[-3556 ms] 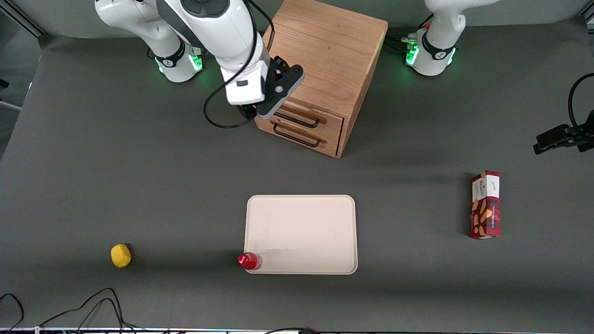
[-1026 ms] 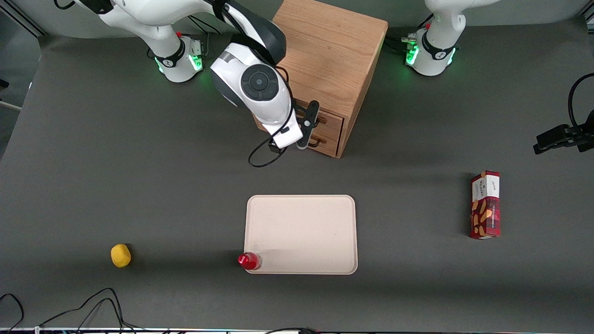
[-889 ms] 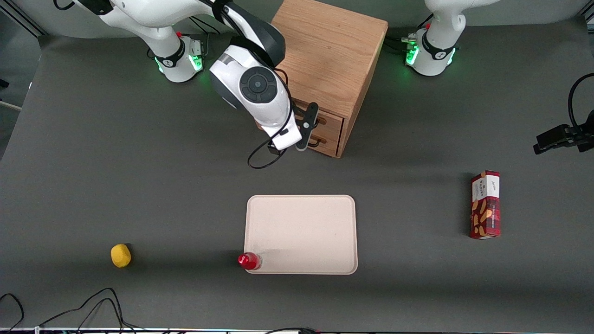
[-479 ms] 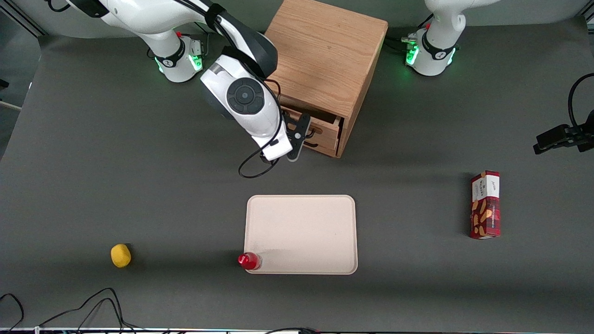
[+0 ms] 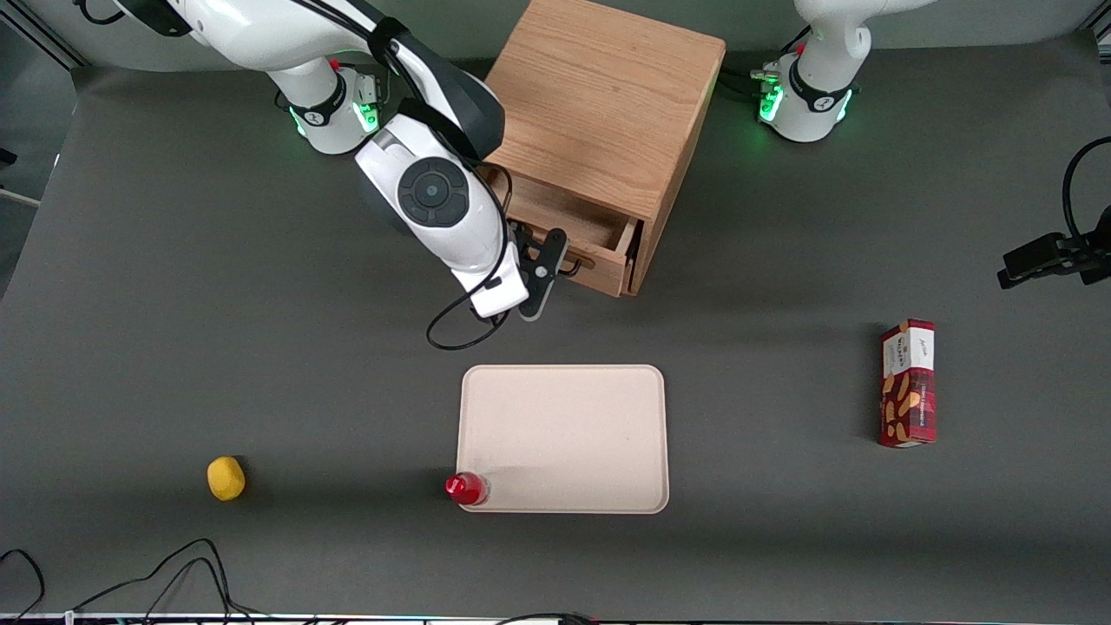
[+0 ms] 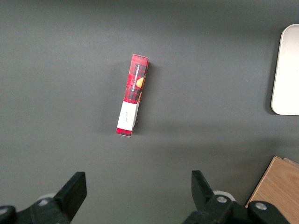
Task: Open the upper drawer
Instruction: 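Pull the upper drawer handle outward with the right gripper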
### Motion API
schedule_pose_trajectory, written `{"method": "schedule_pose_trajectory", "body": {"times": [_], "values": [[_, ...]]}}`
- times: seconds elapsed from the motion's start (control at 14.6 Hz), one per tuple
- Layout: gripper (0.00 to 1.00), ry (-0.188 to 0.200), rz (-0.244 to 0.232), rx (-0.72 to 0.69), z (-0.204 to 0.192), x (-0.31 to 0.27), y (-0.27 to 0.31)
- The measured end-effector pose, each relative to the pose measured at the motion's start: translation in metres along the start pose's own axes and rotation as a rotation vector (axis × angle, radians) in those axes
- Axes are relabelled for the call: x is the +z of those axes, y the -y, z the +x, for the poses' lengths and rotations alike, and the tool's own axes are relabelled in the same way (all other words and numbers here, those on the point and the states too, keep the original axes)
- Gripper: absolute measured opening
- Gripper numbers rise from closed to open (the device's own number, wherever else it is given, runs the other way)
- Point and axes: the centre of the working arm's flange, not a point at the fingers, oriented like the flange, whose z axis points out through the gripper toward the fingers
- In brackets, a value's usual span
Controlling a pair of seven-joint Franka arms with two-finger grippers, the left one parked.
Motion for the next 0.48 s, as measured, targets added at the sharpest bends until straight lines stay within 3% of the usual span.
{"method": "schedule_pose_trajectory", "body": {"times": [0.48], "values": [[1.0, -0.056, -0.031, 0.048, -0.006, -0.002, -0.034]]}}
